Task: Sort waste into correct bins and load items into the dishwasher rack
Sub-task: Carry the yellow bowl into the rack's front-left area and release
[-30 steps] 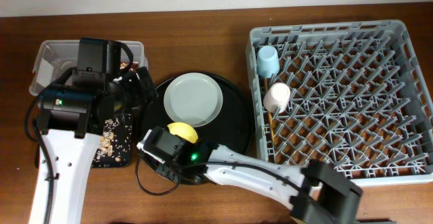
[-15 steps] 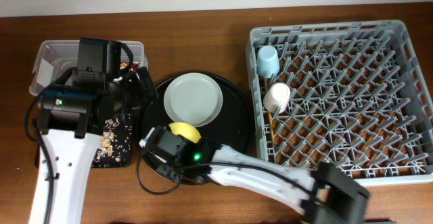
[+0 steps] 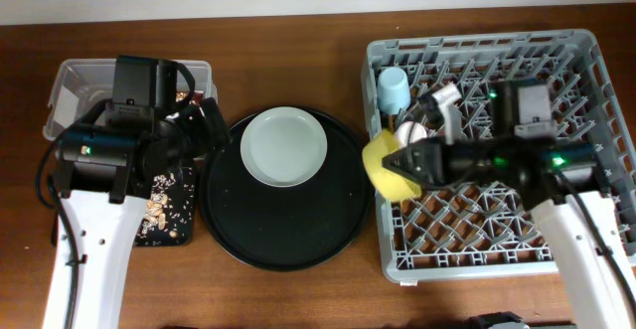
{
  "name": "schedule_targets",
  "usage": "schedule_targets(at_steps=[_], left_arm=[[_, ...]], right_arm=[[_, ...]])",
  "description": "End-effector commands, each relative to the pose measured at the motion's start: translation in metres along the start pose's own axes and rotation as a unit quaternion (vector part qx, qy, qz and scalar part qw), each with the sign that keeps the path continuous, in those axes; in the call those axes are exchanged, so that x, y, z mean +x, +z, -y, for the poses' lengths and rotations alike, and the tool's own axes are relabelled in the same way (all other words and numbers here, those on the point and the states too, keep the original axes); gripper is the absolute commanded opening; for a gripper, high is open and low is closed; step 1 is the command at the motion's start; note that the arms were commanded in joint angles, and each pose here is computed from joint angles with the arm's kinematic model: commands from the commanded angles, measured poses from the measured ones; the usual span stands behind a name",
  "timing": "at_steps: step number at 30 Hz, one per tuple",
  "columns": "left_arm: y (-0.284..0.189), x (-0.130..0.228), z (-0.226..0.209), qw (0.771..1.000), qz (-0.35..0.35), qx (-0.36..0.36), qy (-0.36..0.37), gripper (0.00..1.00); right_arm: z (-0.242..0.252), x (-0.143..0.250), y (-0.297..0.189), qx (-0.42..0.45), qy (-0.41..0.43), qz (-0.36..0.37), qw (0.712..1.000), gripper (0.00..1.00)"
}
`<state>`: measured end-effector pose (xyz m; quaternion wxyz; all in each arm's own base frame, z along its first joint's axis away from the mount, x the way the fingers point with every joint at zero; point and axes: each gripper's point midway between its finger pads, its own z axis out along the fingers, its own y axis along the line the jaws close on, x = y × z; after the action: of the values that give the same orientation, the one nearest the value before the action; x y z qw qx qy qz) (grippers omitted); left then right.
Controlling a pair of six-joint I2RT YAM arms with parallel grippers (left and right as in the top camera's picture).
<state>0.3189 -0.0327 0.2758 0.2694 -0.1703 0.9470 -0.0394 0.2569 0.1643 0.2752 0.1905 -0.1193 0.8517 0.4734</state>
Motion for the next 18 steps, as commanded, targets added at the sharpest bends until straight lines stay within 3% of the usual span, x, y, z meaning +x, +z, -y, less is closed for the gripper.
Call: schedule_targets(at_steps=[1, 3, 4, 11, 18], left_arm=[[-0.006, -0.004, 0.000, 1.000, 0.010, 0.002, 0.001, 0.99], [-0.006, -0.004, 0.000, 1.000, 0.010, 0.002, 0.001, 0.99], [-0.006, -0.004, 0.000, 1.000, 0.010, 0.002, 0.001, 0.99], [-0.006, -0.004, 0.000, 1.000, 0.010, 0.002, 0.001, 0.99], [-0.006, -0.004, 0.000, 1.000, 0.010, 0.002, 0.001, 0.99]], right_arm=[[0.017, 0.015, -0.012, -0.093, 0.044, 0.026, 0.994, 0.04], [0.015, 0.024, -0.029, -0.220, 0.070, 0.076, 0.970, 0.04], [0.023, 0.028, -0.030, -0.221, 0.088, 0.083, 0.968, 0.04], [0.056, 0.058, -0.014, -0.205, 0.111, 0.091, 0.968, 0.04], [0.103, 0.064, -0.023, -0.101, 0.150, 0.112, 0.977, 0.05]])
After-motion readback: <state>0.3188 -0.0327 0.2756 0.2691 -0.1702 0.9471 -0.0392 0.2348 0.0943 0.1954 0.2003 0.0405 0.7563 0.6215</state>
